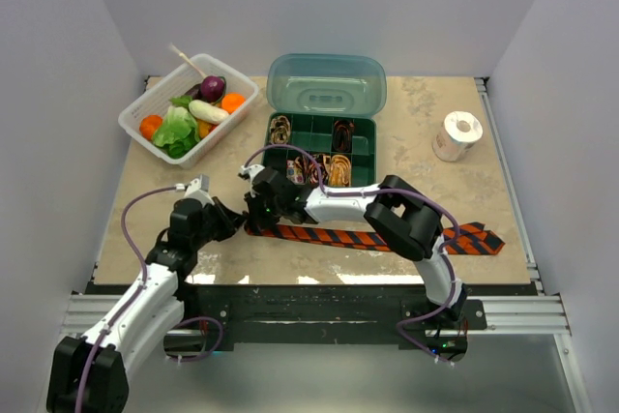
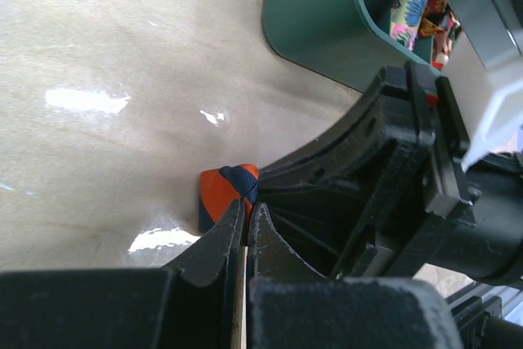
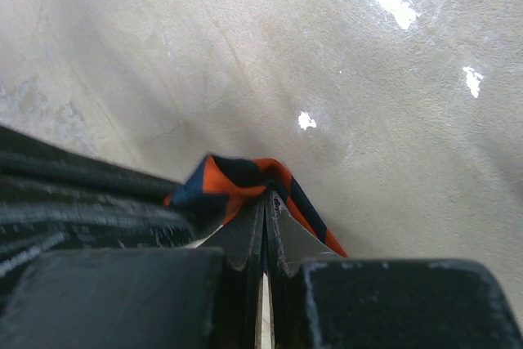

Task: Roll the ties
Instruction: Roll the tie at the center of the board.

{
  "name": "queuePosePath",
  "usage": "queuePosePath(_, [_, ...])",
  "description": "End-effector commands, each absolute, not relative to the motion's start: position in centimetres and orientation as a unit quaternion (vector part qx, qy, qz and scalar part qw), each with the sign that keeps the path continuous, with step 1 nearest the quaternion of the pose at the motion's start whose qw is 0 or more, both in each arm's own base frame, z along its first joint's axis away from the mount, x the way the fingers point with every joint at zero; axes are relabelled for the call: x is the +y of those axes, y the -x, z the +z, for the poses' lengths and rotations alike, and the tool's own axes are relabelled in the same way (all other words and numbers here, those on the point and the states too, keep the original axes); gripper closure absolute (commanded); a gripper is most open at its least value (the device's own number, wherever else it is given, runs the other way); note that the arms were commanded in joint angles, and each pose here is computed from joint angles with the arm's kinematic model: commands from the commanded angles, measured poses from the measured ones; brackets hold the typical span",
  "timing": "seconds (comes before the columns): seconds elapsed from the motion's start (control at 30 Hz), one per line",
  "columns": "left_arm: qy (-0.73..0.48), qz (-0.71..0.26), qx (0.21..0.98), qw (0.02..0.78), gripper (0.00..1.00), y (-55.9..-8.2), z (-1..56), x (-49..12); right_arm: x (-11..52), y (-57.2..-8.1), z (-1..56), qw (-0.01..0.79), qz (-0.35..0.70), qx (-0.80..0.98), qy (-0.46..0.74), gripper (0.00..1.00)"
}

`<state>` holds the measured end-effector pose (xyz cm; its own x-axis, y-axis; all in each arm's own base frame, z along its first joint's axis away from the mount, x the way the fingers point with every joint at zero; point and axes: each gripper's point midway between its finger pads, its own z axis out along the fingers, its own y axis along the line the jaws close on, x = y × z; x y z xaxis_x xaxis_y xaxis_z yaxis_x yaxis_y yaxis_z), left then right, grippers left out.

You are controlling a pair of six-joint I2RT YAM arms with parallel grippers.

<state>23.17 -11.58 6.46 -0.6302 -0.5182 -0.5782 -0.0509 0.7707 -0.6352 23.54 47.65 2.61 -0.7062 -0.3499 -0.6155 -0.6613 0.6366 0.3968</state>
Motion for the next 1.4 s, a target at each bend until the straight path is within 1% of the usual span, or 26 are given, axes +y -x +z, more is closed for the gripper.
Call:
queuePosePath(0.0, [0.140, -0.335, 0.823, 0.437, 1.00, -24.6, 10.2, -13.3, 48.8, -23.3, 2.5, 0.250, 0.338, 0.868, 0.265, 0.99])
queuePosePath(0.07, [0.137, -0.341, 0.822, 0.435, 1.00, -24.4, 10.1, -13.7, 49.1, -23.5, 2.8, 0.255, 0.354, 0.868, 0.237, 0.99])
queuePosePath(0.17, [0.137, -0.345, 0.823, 0.431, 1.00, -24.1, 9.6, -13.9, 48.3, -22.8, 1.9, 0.251, 0.371, 0.872, 0.199, 0.99])
queuePosePath(0.23, [0.139, -0.345, 0.825, 0.425, 1.00, -23.7, 8.9, -13.9, 48.2, -22.8, 2.5, 0.251, 0.391, 0.869, 0.167, 1.00])
queuePosePath(0.33, [0.143, -0.344, 0.828, 0.419, 1.00, -23.4, 8.1, -13.8, 48.2, -22.3, 2.4, 0.248, 0.413, 0.864, 0.146, 1.00])
queuePosePath(0.53, [0.142, -0.349, 0.830, 0.411, 1.00, -22.9, 7.4, -14.0, 48.6, -21.4, 1.6, 0.223, 0.433, 0.861, 0.145, 1.00])
queuePosePath(0.63, [0.140, -0.348, 0.831, 0.410, 1.00, -22.7, 7.1, -14.0, 49.3, -20.7, 1.9, 0.206, 0.450, 0.854, 0.163, 1.00])
queuePosePath(0.8, [0.140, -0.336, 0.843, 0.396, 1.00, -22.0, 5.4, -13.7, 49.1, -21.7, 3.2, 0.219, 0.418, 0.862, 0.188, 1.00])
queuePosePath(1.1, [0.139, -0.338, 0.839, 0.403, 1.00, -22.0, 5.7, -13.7, 49.2, -22.6, 4.4, 0.227, 0.369, 0.869, 0.238, 1.00])
queuePosePath(1.13, [0.141, -0.336, 0.839, 0.405, 1.00, -22.1, 5.7, -13.6, 48.7, -22.5, 4.3, 0.224, 0.356, 0.875, 0.240, 1.00])
queuePosePath(1.17, [0.143, -0.335, 0.838, 0.407, 1.00, -22.0, 5.8, -13.5, 48.6, -23.4, 4.7, 0.242, 0.344, 0.876, 0.236, 1.00])
queuePosePath(1.27, [0.147, -0.332, 0.836, 0.411, 1.00, -22.1, 5.8, -13.3, 46.8, -24.3, 4.9, 0.256, 0.290, 0.890, 0.240, 1.00])
queuePosePath(1.37, [0.145, -0.331, 0.837, 0.411, 1.00, -22.1, 5.8, -13.3, 45.8, -24.8, 5.5, 0.268, 0.260, 0.894, 0.249, 1.00])
